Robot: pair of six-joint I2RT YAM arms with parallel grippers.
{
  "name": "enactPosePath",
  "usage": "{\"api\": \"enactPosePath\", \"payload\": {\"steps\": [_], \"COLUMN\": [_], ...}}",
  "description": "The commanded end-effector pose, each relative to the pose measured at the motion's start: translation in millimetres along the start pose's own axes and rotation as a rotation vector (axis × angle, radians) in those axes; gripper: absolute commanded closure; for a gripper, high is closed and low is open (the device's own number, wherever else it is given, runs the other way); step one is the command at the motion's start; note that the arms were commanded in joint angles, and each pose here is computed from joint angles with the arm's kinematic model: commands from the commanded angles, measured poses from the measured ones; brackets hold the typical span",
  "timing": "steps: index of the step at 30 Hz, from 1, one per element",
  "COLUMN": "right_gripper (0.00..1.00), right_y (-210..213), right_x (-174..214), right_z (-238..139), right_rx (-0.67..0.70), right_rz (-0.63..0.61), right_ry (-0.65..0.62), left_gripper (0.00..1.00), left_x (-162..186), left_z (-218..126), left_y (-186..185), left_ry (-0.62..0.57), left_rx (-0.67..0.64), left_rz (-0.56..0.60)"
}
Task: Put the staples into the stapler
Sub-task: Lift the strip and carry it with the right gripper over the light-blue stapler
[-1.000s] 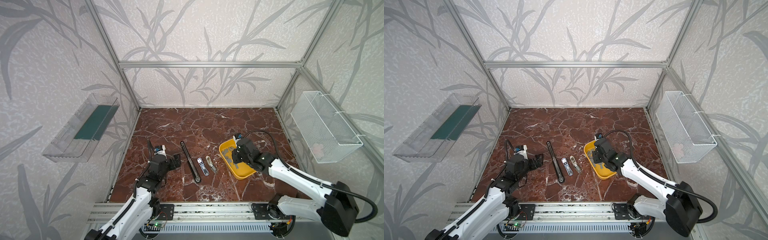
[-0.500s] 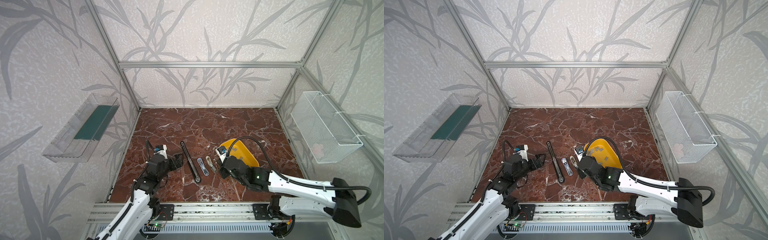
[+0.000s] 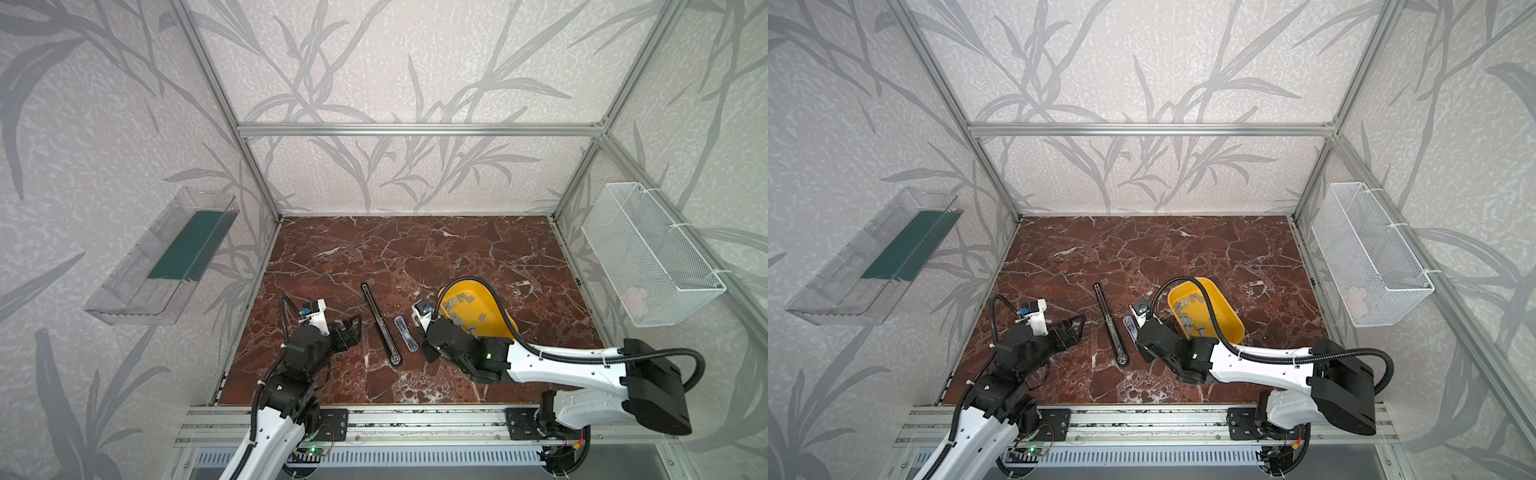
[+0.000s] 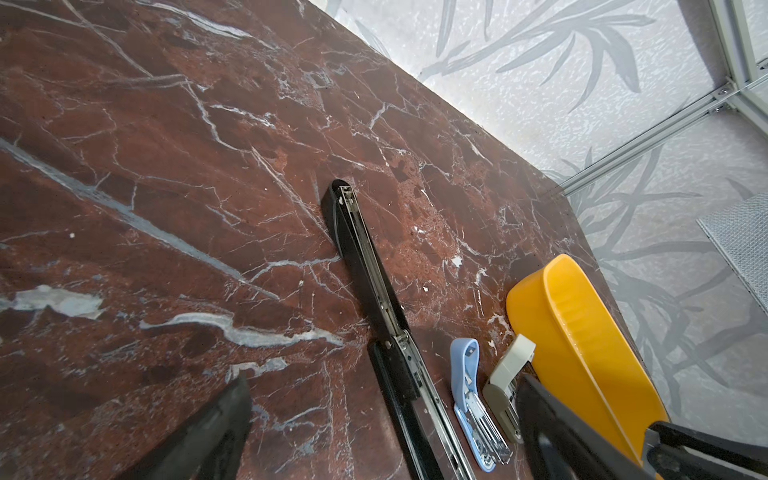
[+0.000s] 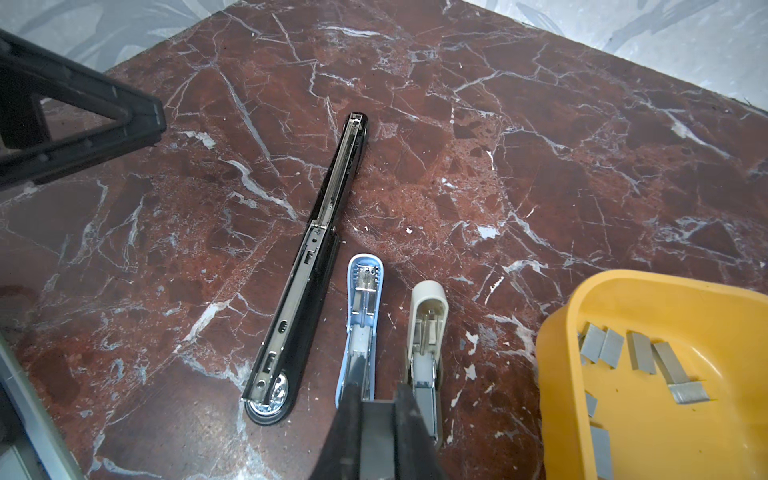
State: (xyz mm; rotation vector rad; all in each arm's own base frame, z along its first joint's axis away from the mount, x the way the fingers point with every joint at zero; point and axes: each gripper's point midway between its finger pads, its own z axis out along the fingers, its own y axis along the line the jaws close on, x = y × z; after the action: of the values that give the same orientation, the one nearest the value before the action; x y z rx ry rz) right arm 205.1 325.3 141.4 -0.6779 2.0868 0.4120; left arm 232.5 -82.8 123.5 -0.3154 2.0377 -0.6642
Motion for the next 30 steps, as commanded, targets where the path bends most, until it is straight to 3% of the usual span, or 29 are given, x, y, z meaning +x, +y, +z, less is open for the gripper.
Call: {"api": "enactPosePath", "payload": {"steps": [1,30], "right_gripper": [0.9,0.89], "right_y": [4,23], "right_x": [-4,19], "right_z": [3,37], "right_rx": [-0.007,-0.041], "right_rz": [0.029,0.003], "right_ry": [-0.038,0.046], "left_gripper": [0.01,0.01], "left_x": [7,7], "left_z": [2,8], "left_y": [6,12], "left_ry": [0.023,0.039], "left_rx": [-0.018,-0.061], "left_rz": [0.011,-0.007]}}
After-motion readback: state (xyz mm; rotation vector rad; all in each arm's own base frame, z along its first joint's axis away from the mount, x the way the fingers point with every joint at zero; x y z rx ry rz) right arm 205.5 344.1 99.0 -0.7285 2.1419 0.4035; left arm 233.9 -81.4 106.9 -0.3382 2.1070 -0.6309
